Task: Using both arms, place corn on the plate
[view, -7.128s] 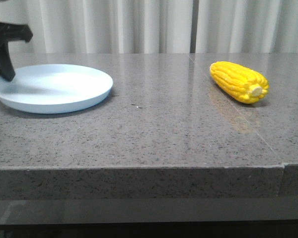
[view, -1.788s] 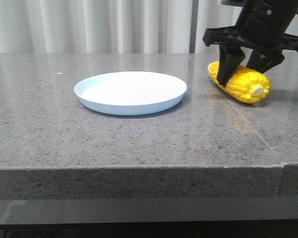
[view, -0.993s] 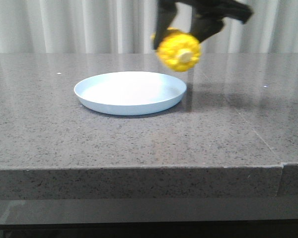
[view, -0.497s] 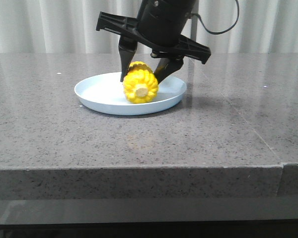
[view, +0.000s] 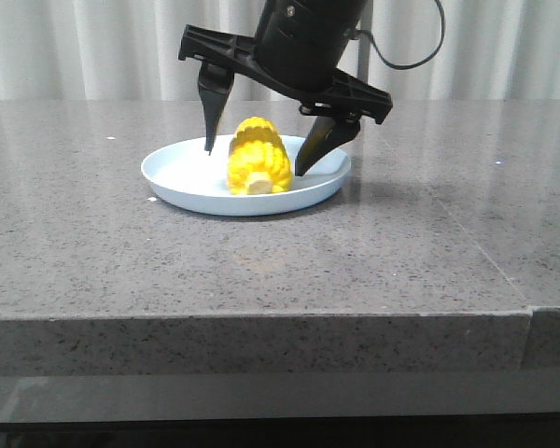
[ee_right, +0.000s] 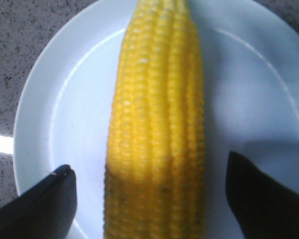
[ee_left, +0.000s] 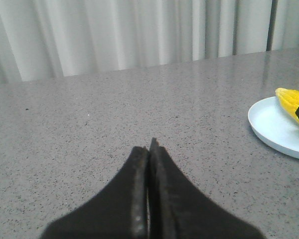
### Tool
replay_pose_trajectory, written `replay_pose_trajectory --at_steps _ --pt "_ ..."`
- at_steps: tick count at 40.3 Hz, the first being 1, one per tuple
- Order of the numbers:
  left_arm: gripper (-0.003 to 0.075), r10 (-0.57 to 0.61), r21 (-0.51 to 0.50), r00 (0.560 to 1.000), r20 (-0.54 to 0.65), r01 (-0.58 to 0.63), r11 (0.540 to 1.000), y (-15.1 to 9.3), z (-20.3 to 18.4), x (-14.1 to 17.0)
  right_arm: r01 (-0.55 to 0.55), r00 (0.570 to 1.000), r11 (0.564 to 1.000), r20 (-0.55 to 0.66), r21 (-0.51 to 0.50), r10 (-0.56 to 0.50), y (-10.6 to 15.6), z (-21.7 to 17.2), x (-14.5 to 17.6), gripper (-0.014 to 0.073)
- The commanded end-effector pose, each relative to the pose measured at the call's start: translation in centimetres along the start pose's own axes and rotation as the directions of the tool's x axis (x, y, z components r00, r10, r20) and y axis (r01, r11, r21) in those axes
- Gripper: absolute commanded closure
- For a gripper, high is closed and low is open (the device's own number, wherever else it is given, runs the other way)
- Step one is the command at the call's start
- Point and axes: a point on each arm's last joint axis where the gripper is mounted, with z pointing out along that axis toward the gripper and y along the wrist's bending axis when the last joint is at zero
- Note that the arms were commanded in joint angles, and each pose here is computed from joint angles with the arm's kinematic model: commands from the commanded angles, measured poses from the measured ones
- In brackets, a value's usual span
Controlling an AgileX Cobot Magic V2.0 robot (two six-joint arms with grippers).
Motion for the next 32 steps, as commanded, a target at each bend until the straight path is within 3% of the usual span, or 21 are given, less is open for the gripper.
replay_pose_trajectory --at_steps 1,7,19,26,32 --pt "0.074 -0.009 0.018 0.997 0.083 0.008 1.0 -0.1 -0.1 -1.4 0.019 0.986 0.995 0.169 -0.102 -0.002 1.4 -5.6 -2.1 -0.0044" --pt "0.074 -0.009 0.018 0.997 0.083 0.008 1.0 -0.1 -0.1 -1.4 0.039 0.971 0.993 0.238 -0.113 -0.011 1.0 -9.6 -2.8 0.0014" --pt "0.074 -0.009 0.018 0.996 0.085 0.008 1.0 -0.1 -0.1 -1.4 0.001 0.954 0.998 0.298 -0.07 0.02 -1.6 -13.9 -4.0 0.0468" --pt "0.074 -0.009 0.018 0.996 0.085 0.008 1.0 -0.1 -0.1 -1.4 -0.033 0.959 0.999 0.282 0.021 0.025 -3.9 -15.5 -4.2 0.0666" --pt "0.074 -0.009 0.018 0.996 0.085 0.008 1.0 -0.1 -0.1 -1.4 -0.047 0.966 0.993 0.258 0.108 0.017 -6.7 -17.0 -4.6 0.0656"
